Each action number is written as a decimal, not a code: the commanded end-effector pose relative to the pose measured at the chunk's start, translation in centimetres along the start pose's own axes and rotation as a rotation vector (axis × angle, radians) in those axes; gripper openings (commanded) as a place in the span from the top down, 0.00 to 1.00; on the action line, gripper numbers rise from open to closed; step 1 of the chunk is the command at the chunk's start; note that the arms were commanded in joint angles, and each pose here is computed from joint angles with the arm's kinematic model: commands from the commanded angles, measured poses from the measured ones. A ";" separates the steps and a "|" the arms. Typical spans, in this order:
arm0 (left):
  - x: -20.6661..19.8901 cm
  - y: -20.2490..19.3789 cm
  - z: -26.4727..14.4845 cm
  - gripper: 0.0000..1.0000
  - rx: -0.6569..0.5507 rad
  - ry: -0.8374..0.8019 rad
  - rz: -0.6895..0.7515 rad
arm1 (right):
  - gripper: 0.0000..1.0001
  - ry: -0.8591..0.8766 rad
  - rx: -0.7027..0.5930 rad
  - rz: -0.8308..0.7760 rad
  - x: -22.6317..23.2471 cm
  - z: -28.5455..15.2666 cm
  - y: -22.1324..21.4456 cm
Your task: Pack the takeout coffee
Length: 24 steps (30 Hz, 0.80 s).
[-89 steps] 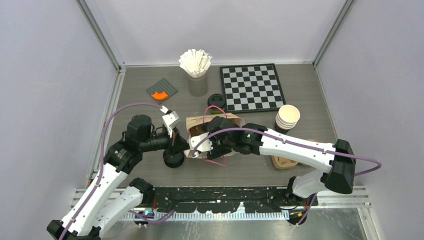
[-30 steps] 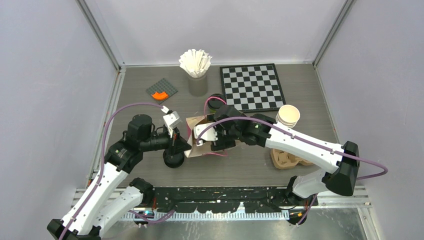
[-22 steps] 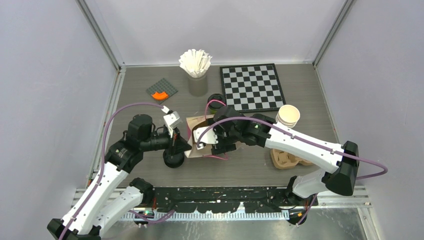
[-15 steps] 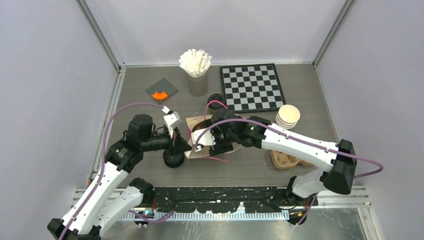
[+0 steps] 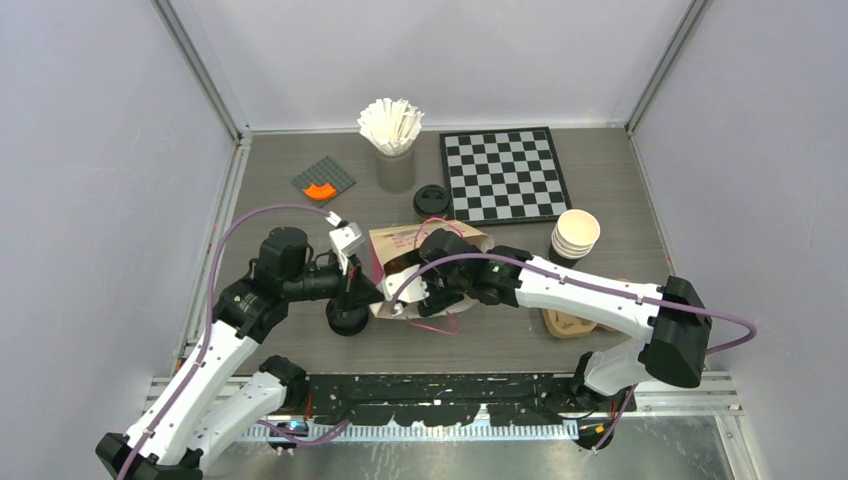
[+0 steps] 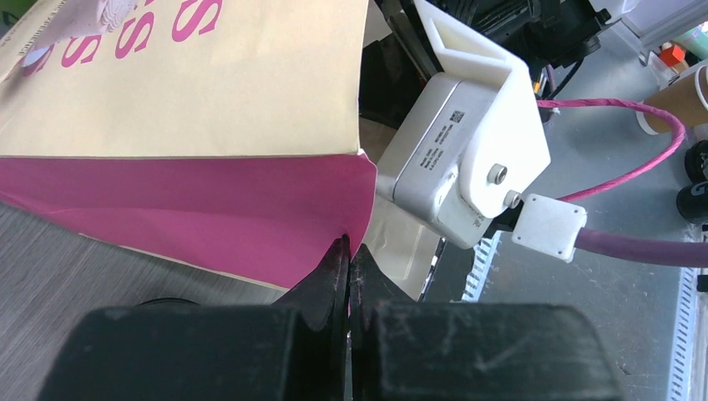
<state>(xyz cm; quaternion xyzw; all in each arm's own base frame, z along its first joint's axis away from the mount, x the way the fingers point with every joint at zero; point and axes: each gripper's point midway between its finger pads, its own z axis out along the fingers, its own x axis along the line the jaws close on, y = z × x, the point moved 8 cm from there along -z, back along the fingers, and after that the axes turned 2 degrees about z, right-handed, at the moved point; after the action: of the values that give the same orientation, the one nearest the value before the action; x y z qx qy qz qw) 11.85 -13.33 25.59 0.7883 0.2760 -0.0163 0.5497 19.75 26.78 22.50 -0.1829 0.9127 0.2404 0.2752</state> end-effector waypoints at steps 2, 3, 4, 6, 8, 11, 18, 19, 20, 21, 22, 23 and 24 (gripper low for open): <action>-0.8 1.7 -0.6 1.00 -0.058 -0.029 0.017 | 0.31 -0.117 -0.013 -0.033 -1.5 -0.5 0.3; -0.8 1.7 -0.6 1.00 -0.058 -0.028 0.014 | 0.31 -0.118 -0.014 -0.036 -1.4 -0.5 0.3; -0.8 1.7 -0.6 1.00 -0.058 -0.024 0.013 | 0.31 -0.115 -0.008 -0.043 -1.4 -0.5 0.2; -0.8 1.7 -0.6 1.00 -0.058 -0.014 0.013 | 0.31 -0.119 -0.014 -0.039 -1.5 -0.8 0.3; -0.7 1.7 -0.7 1.00 -0.060 0.000 0.015 | 0.31 -0.126 -0.023 -0.037 -1.8 -1.5 0.6; -0.6 1.8 -0.7 1.00 -0.067 0.002 0.023 | 0.31 -0.129 -0.025 -0.027 -2.2 -3.1 0.8; -0.5 2.6 0.3 1.00 -0.097 -0.058 0.022 | 0.31 -0.093 0.026 -0.023 -0.6 -6.2 0.7; -0.4 2.6 0.5 1.00 -0.100 -0.066 0.019 | 0.31 -0.092 0.031 -0.012 -0.3 -6.5 0.6; -0.3 2.7 0.6 1.00 -0.103 -0.070 0.019 | 0.31 -0.091 0.031 0.000 0.0 -6.8 0.6; -0.2 2.7 0.7 1.00 -0.102 -0.070 0.020 | 0.31 -0.089 0.029 0.013 0.4 -7.1 0.7; -0.2 2.8 0.8 1.00 -0.101 -0.069 0.022 | 0.31 -0.089 0.026 0.020 0.7 -7.3 0.8; -0.1 2.8 0.8 1.00 -0.098 -0.067 0.022 | 0.31 -0.084 0.021 0.025 1.1 -7.4 1.0; -0.1 2.8 0.8 1.00 -0.095 -0.062 0.020 | 0.31 -0.079 0.020 0.031 1.3 -7.3 1.2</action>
<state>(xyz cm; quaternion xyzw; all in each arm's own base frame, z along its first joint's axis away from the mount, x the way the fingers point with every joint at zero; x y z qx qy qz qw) 12.82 -14.23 26.00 0.7752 0.2795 -0.0309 0.5657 16.31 24.18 26.11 -0.1875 0.9062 0.2305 0.3008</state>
